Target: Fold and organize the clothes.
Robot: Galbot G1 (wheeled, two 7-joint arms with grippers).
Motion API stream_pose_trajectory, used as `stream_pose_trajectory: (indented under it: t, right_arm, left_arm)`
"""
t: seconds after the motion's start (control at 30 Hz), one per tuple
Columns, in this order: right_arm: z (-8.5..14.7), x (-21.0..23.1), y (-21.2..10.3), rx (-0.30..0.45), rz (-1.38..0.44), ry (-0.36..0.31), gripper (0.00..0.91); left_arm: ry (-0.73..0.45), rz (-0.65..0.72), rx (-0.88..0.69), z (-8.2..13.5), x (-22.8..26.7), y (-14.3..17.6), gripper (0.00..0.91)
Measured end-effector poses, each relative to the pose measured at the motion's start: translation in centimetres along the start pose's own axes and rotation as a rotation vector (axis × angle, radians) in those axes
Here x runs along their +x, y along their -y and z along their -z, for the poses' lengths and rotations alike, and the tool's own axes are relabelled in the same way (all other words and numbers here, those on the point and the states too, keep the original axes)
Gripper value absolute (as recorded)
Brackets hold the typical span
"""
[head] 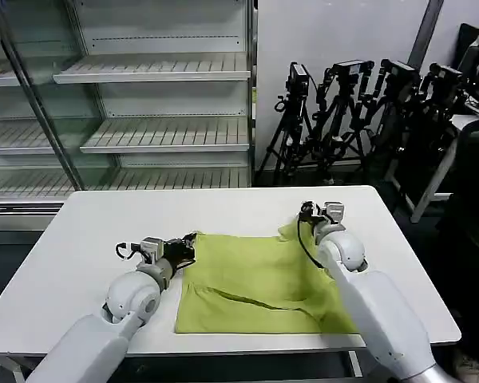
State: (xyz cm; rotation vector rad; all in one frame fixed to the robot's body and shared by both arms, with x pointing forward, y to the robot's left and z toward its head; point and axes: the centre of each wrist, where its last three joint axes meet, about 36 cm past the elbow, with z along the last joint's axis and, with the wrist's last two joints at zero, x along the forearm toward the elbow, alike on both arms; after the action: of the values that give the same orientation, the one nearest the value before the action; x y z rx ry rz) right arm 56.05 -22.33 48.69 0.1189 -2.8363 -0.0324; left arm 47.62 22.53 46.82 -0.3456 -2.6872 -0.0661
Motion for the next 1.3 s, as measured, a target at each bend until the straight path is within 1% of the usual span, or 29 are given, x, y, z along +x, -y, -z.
stream_pose_trajectory:
  t: [0.2,0.23,0.53,0.67,0.97,1.3]
  right_arm:
    - [-0.5,3.6,1.8,0.029,0.002,0.048,0.000]
    - [-0.7,4.2,2.0,0.032,0.003,0.052,0.000]
    - [-2.9,10.1,3.9,0.048,-0.006,0.074,0.000]
    - [-3.8,12.5,4.7,0.052,-0.022,0.080,0.000]
    - [-5.8,17.4,5.6,0.054,-0.067,0.064,0.000]
    - [-8.6,20.9,5.1,0.053,-0.110,-0.010,0.000]
  left_arm:
    - [0.011,-0.010,-0.015,-0.1,1.5,-0.1,0.020]
    - [0.013,-0.011,-0.018,-0.2,1.7,-0.1,0.030]
    - [0.031,-0.030,-0.055,-1.3,4.4,0.2,0.020]
    - [0.040,-0.041,-0.073,-1.7,5.7,0.5,0.030]
    - [0.048,-0.053,-0.119,-3.2,8.8,1.1,0.030]
    - [0.012,-0.063,-0.182,-6.0,10.9,2.3,0.020]
